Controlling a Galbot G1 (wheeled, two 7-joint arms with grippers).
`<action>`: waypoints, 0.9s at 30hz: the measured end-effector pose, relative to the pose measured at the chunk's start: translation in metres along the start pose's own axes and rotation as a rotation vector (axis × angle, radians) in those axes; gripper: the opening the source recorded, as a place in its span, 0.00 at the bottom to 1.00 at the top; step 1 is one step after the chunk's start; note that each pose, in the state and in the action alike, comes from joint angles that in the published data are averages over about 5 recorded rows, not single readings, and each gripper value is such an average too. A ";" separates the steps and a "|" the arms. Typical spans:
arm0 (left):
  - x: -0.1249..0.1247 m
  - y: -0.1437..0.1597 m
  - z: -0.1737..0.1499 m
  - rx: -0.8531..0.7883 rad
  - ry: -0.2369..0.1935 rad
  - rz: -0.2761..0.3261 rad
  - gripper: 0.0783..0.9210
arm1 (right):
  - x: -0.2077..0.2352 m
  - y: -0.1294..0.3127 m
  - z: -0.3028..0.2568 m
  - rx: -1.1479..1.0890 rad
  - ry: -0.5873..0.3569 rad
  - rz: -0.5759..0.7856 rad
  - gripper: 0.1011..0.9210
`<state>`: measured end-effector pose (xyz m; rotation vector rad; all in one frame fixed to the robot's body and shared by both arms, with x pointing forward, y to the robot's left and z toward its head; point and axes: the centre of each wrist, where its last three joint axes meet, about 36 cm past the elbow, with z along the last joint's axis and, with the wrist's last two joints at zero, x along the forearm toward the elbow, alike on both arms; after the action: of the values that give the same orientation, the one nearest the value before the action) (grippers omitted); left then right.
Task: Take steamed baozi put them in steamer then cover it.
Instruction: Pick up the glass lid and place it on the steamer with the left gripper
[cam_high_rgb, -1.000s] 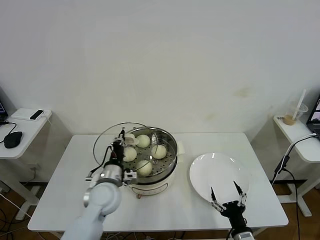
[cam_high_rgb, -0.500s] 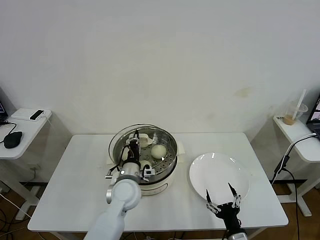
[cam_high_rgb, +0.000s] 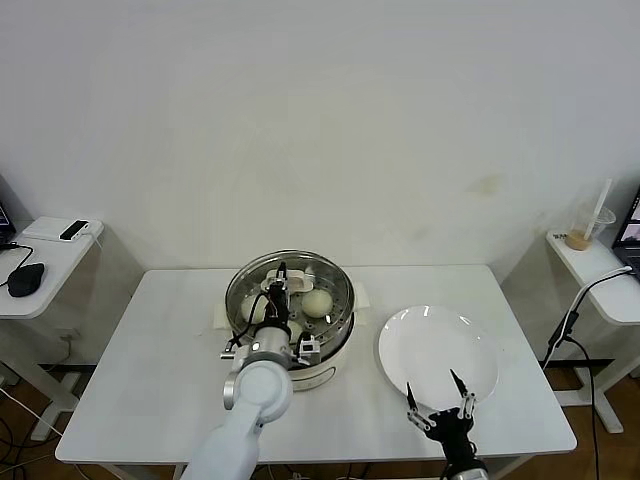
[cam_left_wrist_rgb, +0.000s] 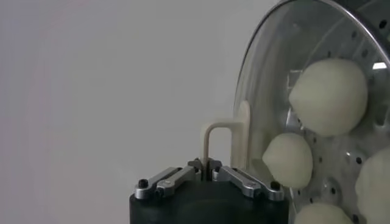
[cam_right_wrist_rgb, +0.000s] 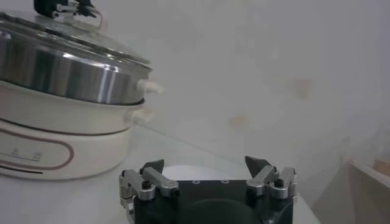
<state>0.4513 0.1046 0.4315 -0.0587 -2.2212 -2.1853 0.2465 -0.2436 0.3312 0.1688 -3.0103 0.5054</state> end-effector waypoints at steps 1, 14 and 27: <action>0.000 0.000 0.000 -0.001 0.001 0.001 0.06 | 0.000 0.000 0.000 -0.001 0.000 -0.001 0.88; 0.005 0.001 -0.007 0.013 -0.009 0.008 0.06 | 0.000 0.004 0.000 -0.004 0.002 -0.010 0.88; 0.007 -0.001 -0.006 0.005 -0.007 0.016 0.06 | 0.000 0.007 0.000 -0.003 0.004 -0.015 0.88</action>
<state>0.4438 0.0985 0.4314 -0.0838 -2.2217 -2.1747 0.2451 -0.2372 0.3286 0.1898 -3.0038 0.4991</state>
